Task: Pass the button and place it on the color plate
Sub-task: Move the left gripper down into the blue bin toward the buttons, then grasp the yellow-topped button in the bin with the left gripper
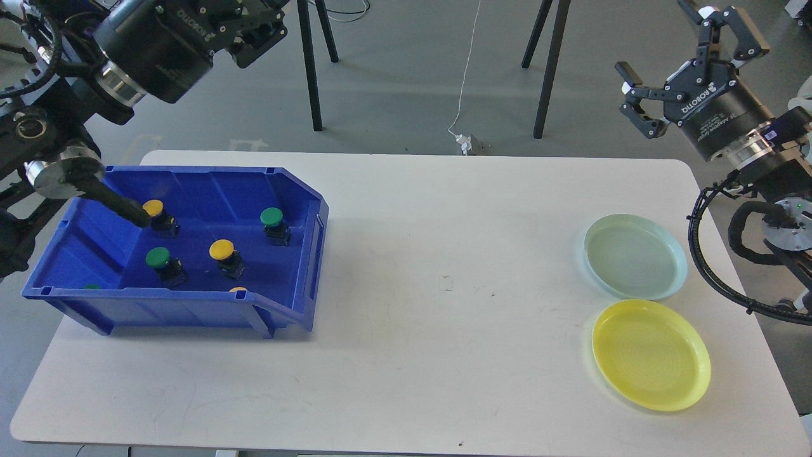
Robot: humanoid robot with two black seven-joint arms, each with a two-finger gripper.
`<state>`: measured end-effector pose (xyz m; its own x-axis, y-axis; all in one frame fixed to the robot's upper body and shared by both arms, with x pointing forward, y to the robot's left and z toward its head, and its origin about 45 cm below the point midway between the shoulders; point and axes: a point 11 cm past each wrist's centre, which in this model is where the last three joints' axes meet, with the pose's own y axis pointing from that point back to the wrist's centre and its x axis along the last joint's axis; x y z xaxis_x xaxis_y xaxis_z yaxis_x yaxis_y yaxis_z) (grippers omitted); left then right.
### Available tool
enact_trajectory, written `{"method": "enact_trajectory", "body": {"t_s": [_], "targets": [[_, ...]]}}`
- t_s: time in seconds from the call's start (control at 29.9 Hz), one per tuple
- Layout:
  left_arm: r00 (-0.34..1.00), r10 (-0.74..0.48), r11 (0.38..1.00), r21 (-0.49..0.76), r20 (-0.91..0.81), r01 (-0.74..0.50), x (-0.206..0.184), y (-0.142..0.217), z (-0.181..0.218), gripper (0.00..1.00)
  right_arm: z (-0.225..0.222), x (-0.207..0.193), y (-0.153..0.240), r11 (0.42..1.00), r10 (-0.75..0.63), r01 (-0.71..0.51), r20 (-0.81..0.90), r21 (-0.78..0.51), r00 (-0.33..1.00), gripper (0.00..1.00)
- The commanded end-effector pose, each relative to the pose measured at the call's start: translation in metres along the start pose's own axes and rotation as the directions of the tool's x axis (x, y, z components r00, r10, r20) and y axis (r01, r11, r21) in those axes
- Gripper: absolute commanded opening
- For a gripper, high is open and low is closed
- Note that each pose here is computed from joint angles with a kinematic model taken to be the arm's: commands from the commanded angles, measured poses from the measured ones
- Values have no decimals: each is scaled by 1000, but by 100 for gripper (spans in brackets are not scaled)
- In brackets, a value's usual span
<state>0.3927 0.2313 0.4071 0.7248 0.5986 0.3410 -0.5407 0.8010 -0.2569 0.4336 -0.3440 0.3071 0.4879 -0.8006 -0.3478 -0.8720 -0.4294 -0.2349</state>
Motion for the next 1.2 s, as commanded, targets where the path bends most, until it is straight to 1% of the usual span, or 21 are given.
{"method": "enact_trajectory", "body": {"t_s": [0.0,0.07,0.13,0.17,0.2,0.27,0.3,0.37,0.47,0.64,0.7,0.9,1.04,1.17], "targets": [[935,-178,950,300,307,82,-2,22,-26,97,-5,8,8,1000,22,-22,-10,5,1000,100],[826,-383,862,482,414,158,-9,43,-50,97,-6,11,11,999,31,-31,-10,12,999,100],[720,-526,772,609,452,181,-8,66,-67,97,-12,13,12,999,37,-36,-15,33,999,100],[675,-579,729,661,457,178,-5,79,-75,97,-12,14,14,998,40,-39,-16,39,999,100],[627,-631,681,713,457,167,1,94,-84,97,-12,14,14,998,42,-41,-14,44,999,100],[563,-706,606,777,430,168,4,114,-98,97,-12,15,15,998,44,-43,-13,48,999,100],[543,-731,579,797,413,173,3,121,-103,98,-12,15,15,998,44,-43,-13,50,999,100],[524,-759,544,818,386,185,0,129,-114,97,-12,15,15,998,44,-43,-13,51,999,100],[525,-777,505,842,347,191,-7,140,-144,97,-14,15,15,997,44,-43,-14,57,999,100],[515,-799,461,866,311,193,-17,144,-188,98,-14,15,15,997,45,-44,-15,57,999,100],[519,-802,447,873,294,196,-21,149,-195,99,-14,16,16,997,46,-45,-14,56,999,100],[526,-805,403,904,274,146,-8,169,-208,99,-12,17,18,997,51,-51,-13,53,999,100],[512,-817,382,915,266,133,-9,168,-224,99,-11,17,18,997,51,-50,-12,52,999,100],[510,-819,370,921,263,119,-6,171,-228,99,-10,17,19,997,53,-52,-11,50,999,100]]}}
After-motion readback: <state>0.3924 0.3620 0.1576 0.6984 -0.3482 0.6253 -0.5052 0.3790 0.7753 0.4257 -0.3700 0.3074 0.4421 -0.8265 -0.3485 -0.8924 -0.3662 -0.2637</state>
